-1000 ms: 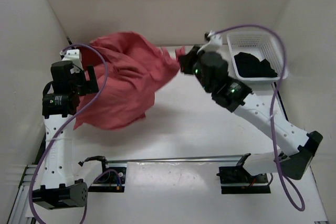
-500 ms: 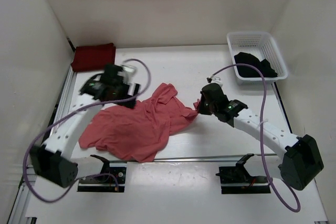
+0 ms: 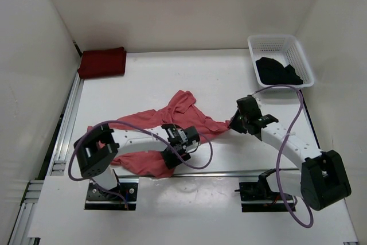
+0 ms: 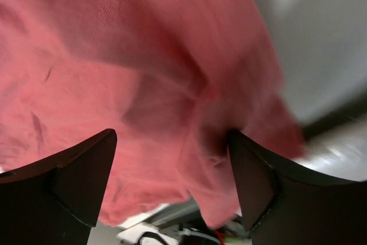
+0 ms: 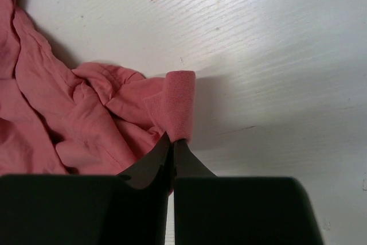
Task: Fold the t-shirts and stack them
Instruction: Flatten out the tshirt
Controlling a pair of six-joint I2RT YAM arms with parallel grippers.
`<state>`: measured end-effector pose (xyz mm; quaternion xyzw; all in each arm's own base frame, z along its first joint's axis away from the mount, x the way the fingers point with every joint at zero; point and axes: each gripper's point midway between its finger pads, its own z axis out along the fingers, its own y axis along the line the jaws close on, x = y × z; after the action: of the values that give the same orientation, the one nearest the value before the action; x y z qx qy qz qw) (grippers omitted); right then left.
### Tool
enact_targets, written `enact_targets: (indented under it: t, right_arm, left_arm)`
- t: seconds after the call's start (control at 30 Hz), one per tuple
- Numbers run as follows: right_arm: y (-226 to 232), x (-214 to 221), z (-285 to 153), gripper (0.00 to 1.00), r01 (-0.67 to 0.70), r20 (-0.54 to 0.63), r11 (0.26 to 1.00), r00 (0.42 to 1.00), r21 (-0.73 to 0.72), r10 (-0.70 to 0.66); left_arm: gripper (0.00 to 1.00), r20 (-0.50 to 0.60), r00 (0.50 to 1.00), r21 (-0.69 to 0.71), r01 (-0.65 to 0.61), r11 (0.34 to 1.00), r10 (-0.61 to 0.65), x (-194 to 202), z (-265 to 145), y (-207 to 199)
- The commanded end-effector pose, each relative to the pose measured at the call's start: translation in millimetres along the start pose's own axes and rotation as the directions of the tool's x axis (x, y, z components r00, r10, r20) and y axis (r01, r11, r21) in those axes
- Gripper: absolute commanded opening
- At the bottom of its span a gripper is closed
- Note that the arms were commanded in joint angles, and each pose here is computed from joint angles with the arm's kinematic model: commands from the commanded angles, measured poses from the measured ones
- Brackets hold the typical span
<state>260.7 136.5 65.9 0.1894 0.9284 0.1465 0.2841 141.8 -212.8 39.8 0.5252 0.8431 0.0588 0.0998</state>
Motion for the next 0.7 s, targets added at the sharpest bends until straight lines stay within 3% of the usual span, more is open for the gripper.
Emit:
enact_targets:
  t: [0.0,0.1,0.2,0.27,0.3,0.4,0.43,0.5,0.53,0.63,0.67]
  right_arm:
    - [4,-10,-7,0.00,-0.037,0.051,0.999,0.998,-0.038,0.038]
    - [3,-13,-14,0.00,-0.038,0.072,0.998,0.997,-0.048,0.042]
    - [-4,-16,-17,0.00,-0.053,0.088,0.998,0.995,-0.035,0.056]
    - [-9,-16,-18,0.00,-0.061,0.084,0.998,0.994,-0.021,0.063]
    - [-8,-17,-21,0.00,-0.051,0.093,0.998,0.994,-0.029,0.054]
    - [-17,-21,-22,0.00,-0.056,0.116,0.998,0.992,-0.008,0.057]
    - [-19,-19,-23,0.00,-0.045,0.107,0.999,0.993,0.002,0.045]
    - [-33,-20,-20,0.00,-0.044,0.110,0.998,0.993,0.043,0.039]
    - [-38,-19,-21,0.00,-0.041,0.102,0.997,0.994,0.059,0.035]
    - [-48,-25,-22,0.00,-0.024,0.112,0.996,0.994,0.082,0.015]
    - [-49,-25,-22,0.00,-0.017,0.106,0.997,0.994,0.077,0.009]
  left_arm:
    - [0.88,-0.019,1.000,-0.166,-0.017,0.986,0.014,4,21,22]
    - [0.82,-0.012,1.000,-0.067,-0.013,0.998,0.012,-2,25,4]
    - [0.56,-0.004,1.000,0.050,-0.011,0.999,0.011,-9,25,-17]
    - [0.25,-0.009,1.000,0.039,-0.011,0.999,0.012,-9,23,-14]
    - [0.23,-0.028,0.999,0.028,-0.015,0.999,0.016,-5,20,-12]
    - [0.22,0.053,0.997,0.060,0.047,0.997,-0.051,-23,-21,4]
    - [0.21,0.147,0.984,0.073,0.085,0.994,-0.095,-44,-51,16]
    - [0.19,0.225,0.965,0.128,0.106,0.986,-0.133,-58,-88,22]
    - [0.16,0.314,0.933,0.151,0.135,0.979,-0.177,-78,-122,36]
    - [0.11,0.422,0.867,0.212,0.188,0.959,-0.263,-89,-176,62]
    - [0.11,0.502,0.796,0.196,0.276,0.941,-0.338,-96,-205,102]
